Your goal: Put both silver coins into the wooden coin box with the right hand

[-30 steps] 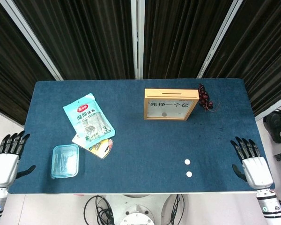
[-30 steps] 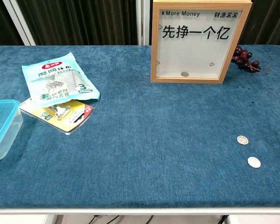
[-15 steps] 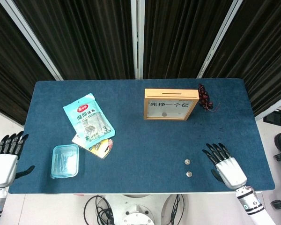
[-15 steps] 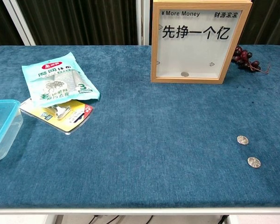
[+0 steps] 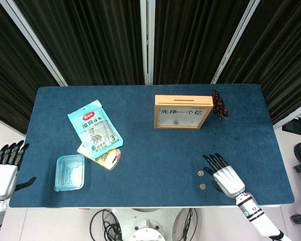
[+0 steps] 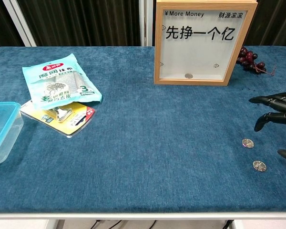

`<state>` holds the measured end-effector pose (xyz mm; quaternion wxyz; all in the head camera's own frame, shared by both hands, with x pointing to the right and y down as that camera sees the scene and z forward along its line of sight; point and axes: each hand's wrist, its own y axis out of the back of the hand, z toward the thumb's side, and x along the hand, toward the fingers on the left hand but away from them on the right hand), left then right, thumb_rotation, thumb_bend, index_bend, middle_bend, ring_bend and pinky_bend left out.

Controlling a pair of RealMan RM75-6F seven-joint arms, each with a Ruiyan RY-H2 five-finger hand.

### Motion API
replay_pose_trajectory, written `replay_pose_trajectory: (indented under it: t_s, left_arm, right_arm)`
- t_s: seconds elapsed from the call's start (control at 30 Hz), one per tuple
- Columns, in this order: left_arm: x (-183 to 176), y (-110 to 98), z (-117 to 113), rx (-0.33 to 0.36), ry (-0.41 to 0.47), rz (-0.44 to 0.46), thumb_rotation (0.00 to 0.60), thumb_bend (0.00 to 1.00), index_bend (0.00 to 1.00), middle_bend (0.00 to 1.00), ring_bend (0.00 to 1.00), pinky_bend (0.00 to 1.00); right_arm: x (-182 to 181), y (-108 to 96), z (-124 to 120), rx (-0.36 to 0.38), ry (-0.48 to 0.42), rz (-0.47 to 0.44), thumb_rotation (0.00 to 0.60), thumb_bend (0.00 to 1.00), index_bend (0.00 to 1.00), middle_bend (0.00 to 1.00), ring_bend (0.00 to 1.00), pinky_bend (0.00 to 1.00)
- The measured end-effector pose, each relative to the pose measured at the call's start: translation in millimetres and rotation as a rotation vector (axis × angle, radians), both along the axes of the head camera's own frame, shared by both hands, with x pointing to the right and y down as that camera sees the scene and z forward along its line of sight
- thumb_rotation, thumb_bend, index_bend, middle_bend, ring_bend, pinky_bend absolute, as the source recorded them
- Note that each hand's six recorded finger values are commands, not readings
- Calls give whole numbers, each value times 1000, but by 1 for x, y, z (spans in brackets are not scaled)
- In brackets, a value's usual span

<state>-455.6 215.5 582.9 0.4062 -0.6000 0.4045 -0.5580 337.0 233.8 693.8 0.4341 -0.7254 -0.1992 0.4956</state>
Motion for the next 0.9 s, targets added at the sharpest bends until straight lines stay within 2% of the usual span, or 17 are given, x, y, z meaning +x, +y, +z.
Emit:
replay_pose_trajectory:
  t_s: [0.4,0.9]
  left_arm:
    - [-3,0,1,-4,8,0,600,0,0,0,0,0]
    - [-7,1,2,-9,6,-9,600,0,0,0,0,0]
  right_arm:
    - [-3,3,13,-27,11,-11,600,280,278,0,0,0]
    - [-6,5,20,-36,13,-32,600,325,269,0,0,0]
